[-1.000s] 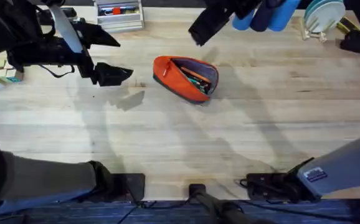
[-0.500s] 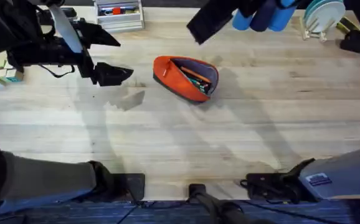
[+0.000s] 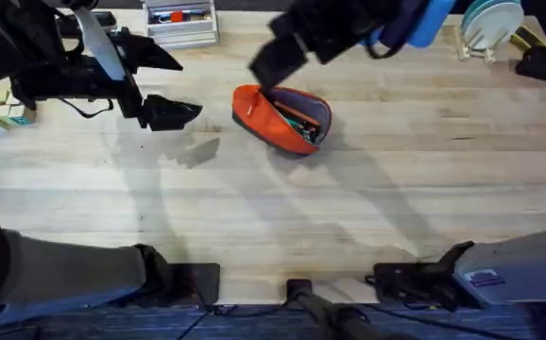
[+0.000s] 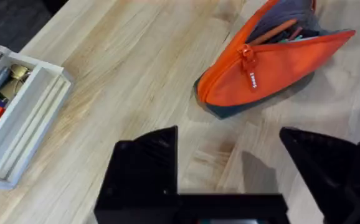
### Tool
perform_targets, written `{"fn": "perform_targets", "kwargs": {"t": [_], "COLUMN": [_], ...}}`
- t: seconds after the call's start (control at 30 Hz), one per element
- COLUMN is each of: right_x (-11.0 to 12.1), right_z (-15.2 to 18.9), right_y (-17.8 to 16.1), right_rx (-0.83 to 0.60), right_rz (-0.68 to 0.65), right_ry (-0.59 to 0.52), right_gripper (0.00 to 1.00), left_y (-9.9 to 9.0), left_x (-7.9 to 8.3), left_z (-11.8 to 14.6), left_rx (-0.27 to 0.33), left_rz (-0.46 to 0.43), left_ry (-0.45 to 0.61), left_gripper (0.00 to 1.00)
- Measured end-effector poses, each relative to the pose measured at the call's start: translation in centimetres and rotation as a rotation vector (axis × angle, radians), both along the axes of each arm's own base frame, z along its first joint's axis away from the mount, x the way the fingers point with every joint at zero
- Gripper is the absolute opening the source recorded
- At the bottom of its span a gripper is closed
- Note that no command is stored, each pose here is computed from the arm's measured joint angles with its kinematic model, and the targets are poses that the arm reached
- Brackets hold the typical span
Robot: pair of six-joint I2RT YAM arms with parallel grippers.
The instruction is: Unzip the bag, pick up the pens from the table one at a time and place them inside, then zip the bag closed.
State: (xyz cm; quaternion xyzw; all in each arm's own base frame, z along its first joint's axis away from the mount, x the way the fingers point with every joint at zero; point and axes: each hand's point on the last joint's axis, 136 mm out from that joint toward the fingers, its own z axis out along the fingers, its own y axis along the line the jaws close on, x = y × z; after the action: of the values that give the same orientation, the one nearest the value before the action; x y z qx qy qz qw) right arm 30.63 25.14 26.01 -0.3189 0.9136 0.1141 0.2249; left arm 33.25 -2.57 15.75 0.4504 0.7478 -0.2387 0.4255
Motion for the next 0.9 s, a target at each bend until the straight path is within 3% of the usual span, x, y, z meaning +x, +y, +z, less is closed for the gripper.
{"fn": "perform_targets", "kwargs": {"t": [0.13, 0.4, 0.9], "right_x": [0.1, 0.0, -0.8], "right_z": [0.9, 1.2, 0.2], "right_y": [2.3, 3.2, 5.0], "right_rx": [0.104, 0.192, 0.238], "right_rz": [-0.110, -0.414, -0.530], "right_ry": [0.005, 0.047, 0.113], "right_gripper": [0.998, 0.998, 0.998], "left_y": [0.0, 0.0, 0.0], "left_x": [0.0, 0.0, 0.0], "left_z": [0.0, 0.0, 0.0], "left_rx": [0.000, 0.000, 0.000], "left_rz": [0.000, 0.000, 0.000], "left_ry": [0.000, 0.000, 0.000], "left_gripper": [0.993, 0.993, 0.993]}}
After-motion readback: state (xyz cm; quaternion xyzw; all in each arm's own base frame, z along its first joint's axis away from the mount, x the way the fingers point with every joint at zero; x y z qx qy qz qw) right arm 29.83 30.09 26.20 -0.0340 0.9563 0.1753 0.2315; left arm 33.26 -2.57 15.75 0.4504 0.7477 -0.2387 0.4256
